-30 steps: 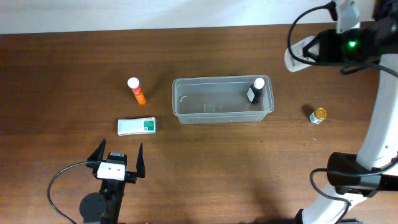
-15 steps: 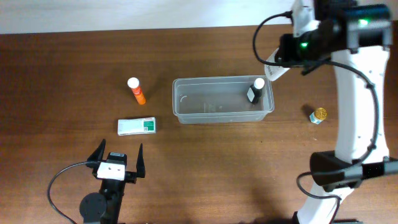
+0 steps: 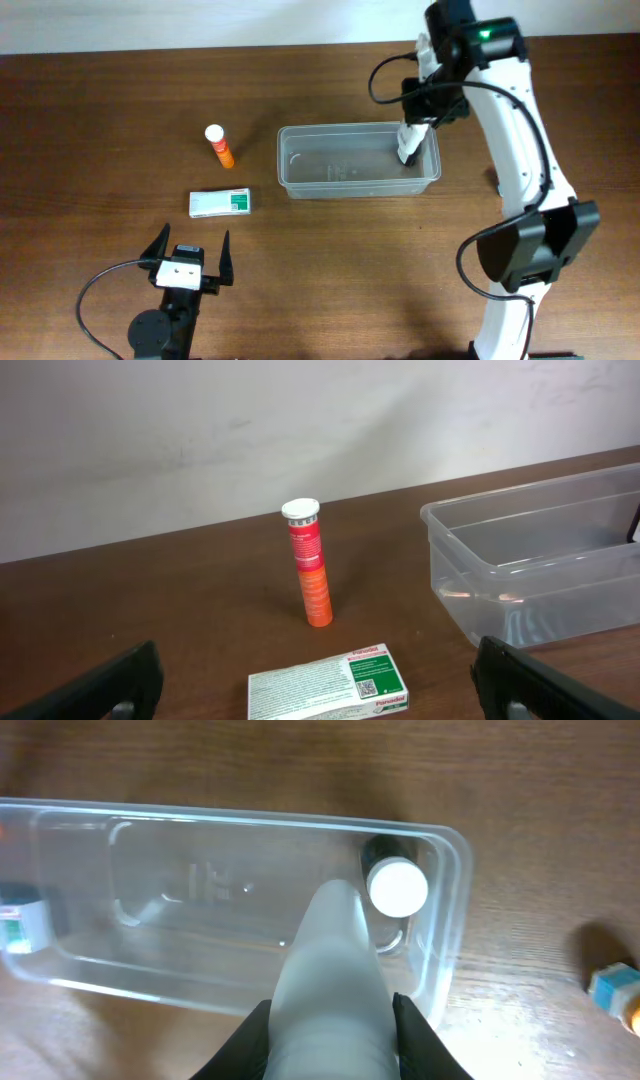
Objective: Pack container
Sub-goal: 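Lift the spray bottle and carry it over the container, then lower the spray bottle into the container beside the brown bottle, release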
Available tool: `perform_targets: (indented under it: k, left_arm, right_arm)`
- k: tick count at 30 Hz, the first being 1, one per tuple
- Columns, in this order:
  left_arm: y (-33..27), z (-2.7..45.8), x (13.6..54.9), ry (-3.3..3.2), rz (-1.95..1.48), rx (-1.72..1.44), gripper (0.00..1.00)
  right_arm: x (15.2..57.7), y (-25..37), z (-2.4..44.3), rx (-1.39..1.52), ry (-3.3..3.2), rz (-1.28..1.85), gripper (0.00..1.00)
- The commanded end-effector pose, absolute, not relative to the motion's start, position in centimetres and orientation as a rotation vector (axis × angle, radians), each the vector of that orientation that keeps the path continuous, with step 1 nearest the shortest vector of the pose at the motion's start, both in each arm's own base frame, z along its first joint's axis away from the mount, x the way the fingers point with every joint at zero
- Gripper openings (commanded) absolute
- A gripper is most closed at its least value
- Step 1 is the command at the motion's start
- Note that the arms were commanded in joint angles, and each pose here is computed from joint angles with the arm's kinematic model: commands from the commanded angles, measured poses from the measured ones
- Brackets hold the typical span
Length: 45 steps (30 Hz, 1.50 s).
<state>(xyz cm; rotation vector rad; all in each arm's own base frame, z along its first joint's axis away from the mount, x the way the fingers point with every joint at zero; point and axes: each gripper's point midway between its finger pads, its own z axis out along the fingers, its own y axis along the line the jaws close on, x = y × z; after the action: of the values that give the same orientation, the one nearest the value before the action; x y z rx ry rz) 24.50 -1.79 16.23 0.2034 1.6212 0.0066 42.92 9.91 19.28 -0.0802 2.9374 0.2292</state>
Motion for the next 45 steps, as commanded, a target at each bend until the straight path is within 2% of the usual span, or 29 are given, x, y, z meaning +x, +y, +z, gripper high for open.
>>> perform_targets:
  k: [1, 10, 20, 29, 45]
  left_arm:
    - [-1.6, 16.1, 24.5, 1.618, 0.027, 0.208, 0.99]
    - [-1.6, 16.1, 24.5, 1.618, 0.027, 0.208, 0.99]
    - [-1.6, 16.1, 24.5, 1.618, 0.027, 0.208, 0.99]
    - [-1.6, 16.1, 24.5, 1.618, 0.027, 0.208, 0.99]
    - [-1.6, 16.1, 24.5, 1.618, 0.027, 0.208, 1.00]
  right_arm:
    - [42.7, 10.3, 17.8, -0.057, 2.957, 0.214, 0.19]
    - [43.9, 11.2, 13.8, -0.061, 2.940, 0.243, 0.19]
    - [44.8, 12.7, 13.6, -0.109, 2.891, 0.242, 0.20]
    - [44.5, 12.0, 10.7, -0.104, 2.911, 0.177, 0.20]
    - [45.1, 11.4, 10.6, -0.095, 2.888, 0.117, 0.21]
